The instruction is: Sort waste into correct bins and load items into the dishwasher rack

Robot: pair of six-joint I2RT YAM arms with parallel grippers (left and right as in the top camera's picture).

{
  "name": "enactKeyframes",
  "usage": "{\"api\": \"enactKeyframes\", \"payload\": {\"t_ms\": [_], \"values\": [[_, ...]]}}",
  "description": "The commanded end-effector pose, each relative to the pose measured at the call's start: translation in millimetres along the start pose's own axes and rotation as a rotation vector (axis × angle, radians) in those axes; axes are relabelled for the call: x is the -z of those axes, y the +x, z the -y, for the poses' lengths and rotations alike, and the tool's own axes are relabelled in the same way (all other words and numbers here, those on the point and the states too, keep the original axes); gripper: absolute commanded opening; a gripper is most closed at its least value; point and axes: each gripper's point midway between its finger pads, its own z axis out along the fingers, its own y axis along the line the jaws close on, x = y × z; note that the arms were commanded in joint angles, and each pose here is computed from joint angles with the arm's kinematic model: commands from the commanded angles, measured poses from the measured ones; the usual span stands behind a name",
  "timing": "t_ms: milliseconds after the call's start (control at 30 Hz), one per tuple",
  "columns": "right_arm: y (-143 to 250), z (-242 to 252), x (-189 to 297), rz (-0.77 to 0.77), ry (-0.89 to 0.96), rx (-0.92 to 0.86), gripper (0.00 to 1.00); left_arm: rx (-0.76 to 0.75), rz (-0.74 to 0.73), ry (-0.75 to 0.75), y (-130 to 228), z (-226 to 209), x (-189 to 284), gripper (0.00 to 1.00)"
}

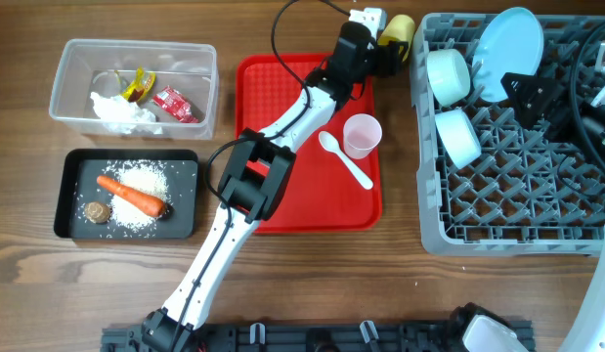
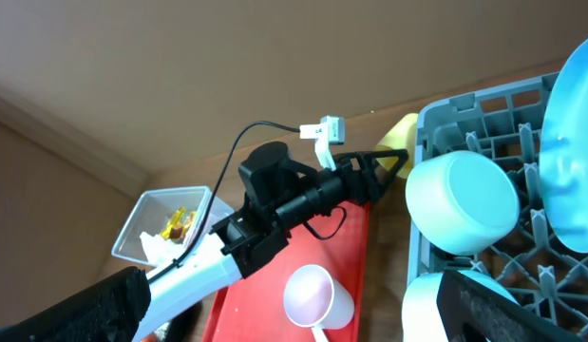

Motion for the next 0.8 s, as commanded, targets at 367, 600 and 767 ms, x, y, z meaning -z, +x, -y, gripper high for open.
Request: {"api": "enactKeyframes", "payload": {"t_ms": [367, 600, 767], "values": [[2, 9, -3, -0.007, 0.035, 0.017, 1.0, 0.009, 0.004, -0.015, 4, -8, -3, 0.7], [2, 11, -3, -0.006, 0.049, 0.019, 1.0, 0.003, 0.023, -0.005, -20, 7, 6, 0.76], [2, 11, -2, -0.006, 0.049, 0.019, 1.0, 0.01, -0.001, -0.018, -22, 9, 11, 0.75]]}}
